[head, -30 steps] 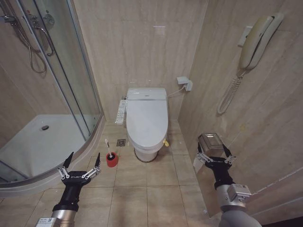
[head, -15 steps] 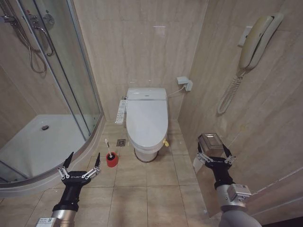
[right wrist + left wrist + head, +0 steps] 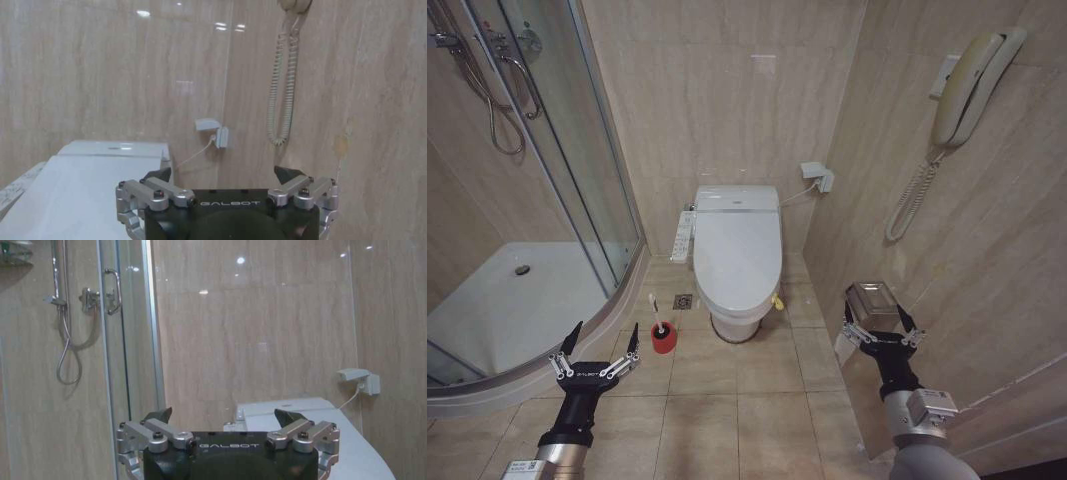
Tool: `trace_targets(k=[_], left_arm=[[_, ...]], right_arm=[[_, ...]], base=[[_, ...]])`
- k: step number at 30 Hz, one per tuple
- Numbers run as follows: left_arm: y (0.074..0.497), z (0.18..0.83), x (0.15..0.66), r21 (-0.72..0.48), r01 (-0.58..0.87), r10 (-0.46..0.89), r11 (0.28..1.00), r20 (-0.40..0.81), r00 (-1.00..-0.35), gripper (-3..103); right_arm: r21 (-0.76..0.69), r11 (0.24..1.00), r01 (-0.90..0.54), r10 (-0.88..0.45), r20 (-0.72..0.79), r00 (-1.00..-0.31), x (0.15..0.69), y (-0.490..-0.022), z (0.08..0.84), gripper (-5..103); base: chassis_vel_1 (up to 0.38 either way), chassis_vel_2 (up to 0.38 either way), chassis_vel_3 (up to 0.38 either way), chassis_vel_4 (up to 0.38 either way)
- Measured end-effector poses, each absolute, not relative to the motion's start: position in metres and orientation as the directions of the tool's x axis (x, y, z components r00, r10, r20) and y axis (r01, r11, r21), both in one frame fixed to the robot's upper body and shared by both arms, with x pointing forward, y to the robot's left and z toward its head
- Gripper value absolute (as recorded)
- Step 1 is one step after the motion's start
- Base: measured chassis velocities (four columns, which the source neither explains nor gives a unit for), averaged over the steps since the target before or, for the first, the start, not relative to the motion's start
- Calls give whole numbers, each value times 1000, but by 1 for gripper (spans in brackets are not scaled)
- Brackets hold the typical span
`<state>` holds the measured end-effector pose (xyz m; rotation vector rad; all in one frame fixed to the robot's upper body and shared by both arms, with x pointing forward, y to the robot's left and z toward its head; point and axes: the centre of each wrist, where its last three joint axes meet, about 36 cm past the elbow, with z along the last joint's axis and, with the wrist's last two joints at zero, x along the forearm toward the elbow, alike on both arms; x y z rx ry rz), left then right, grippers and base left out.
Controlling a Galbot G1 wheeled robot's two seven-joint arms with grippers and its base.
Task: Open the toilet lid, clean the toilet bowl with a toilet brush, close the toilet lid, and flush.
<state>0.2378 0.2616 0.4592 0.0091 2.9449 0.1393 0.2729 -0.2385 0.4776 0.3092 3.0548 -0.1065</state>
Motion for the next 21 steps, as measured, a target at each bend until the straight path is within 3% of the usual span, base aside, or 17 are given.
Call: trace_targets(k=[21], left_arm=[[262, 459, 238, 94, -3, 15, 996, -192, -981, 100]], right_arm=[[-62, 977, 202, 197, -76, -977, 273, -239, 478, 100]], base=[[0, 0, 0, 0]])
